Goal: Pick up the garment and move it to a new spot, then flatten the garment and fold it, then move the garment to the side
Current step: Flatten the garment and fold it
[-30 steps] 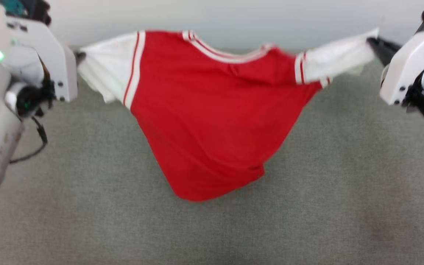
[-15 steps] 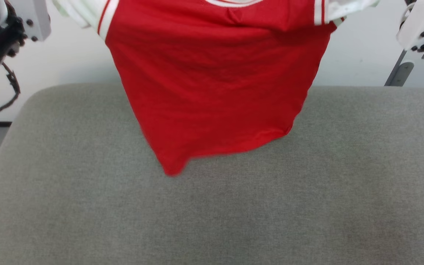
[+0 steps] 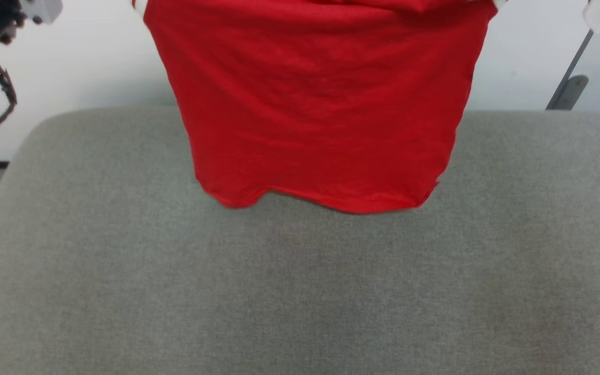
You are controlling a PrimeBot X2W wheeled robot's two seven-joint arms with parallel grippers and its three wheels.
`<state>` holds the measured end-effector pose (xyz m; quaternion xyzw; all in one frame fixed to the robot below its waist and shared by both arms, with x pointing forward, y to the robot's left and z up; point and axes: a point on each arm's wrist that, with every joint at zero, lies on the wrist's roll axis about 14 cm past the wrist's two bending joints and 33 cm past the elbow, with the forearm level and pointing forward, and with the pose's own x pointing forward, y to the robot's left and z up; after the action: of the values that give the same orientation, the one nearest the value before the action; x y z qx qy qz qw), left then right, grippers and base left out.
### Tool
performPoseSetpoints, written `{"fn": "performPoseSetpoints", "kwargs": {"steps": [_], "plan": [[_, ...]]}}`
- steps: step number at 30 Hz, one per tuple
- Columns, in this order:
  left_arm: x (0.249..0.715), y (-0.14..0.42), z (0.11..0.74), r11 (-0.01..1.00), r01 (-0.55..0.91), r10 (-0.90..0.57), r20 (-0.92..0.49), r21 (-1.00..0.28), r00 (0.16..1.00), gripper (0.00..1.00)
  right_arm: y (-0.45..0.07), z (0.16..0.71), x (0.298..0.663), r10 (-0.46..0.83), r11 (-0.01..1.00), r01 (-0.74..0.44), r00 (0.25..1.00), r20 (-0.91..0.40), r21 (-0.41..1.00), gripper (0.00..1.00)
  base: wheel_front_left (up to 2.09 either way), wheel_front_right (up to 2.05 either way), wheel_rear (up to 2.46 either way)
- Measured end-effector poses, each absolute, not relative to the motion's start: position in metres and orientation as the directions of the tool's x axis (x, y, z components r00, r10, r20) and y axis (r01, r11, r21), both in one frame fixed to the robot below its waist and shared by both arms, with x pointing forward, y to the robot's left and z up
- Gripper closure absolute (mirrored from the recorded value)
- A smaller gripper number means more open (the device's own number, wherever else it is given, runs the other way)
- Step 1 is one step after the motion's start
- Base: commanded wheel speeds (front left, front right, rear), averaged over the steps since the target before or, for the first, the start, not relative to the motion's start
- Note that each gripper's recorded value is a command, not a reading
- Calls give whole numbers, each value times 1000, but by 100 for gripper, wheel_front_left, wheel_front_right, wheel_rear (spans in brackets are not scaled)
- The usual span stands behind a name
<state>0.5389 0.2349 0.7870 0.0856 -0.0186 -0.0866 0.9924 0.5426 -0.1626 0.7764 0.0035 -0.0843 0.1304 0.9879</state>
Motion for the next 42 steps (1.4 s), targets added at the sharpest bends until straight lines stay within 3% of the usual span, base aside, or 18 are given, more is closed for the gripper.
{"fn": "performPoseSetpoints", "kwargs": {"steps": [11, 17, 20, 24, 30, 36, 42], "plan": [[609, 219, 778, 970, 170, -195, 139, 172, 971, 100, -154, 770, 606, 239, 971, -223, 921, 307, -86, 100, 0, 0, 0], [645, 211, 784, 971, 157, -210, 329, 181, 921, 100, -156, 769, 642, 227, 972, -171, 861, 456, -160, 100, 0, 0, 0], [662, 209, 770, 971, 157, -213, 355, 181, 910, 100, -156, 751, 660, 233, 965, -144, 859, 456, -221, 100, 0, 0, 0], [681, 208, 728, 970, 171, -218, 307, 170, 926, 100, -152, 702, 685, 246, 952, -150, 895, 373, -268, 100, 0, 0, 0], [682, 226, 648, 974, 167, -192, 174, 151, 966, 100, -137, 602, 699, 269, 946, -228, 948, 169, -229, 100, 0, 0, 0], [652, 223, 587, 973, 203, -208, 36, 105, 977, 100, -120, 548, 679, 290, 953, -287, 957, 23, -96, 100, 0, 0, 0], [611, 214, 552, 959, 278, -273, -91, 60, 958, 100, -114, 538, 645, 334, 942, -334, 942, -30, 8, 100, 0, 0, 0]]}}
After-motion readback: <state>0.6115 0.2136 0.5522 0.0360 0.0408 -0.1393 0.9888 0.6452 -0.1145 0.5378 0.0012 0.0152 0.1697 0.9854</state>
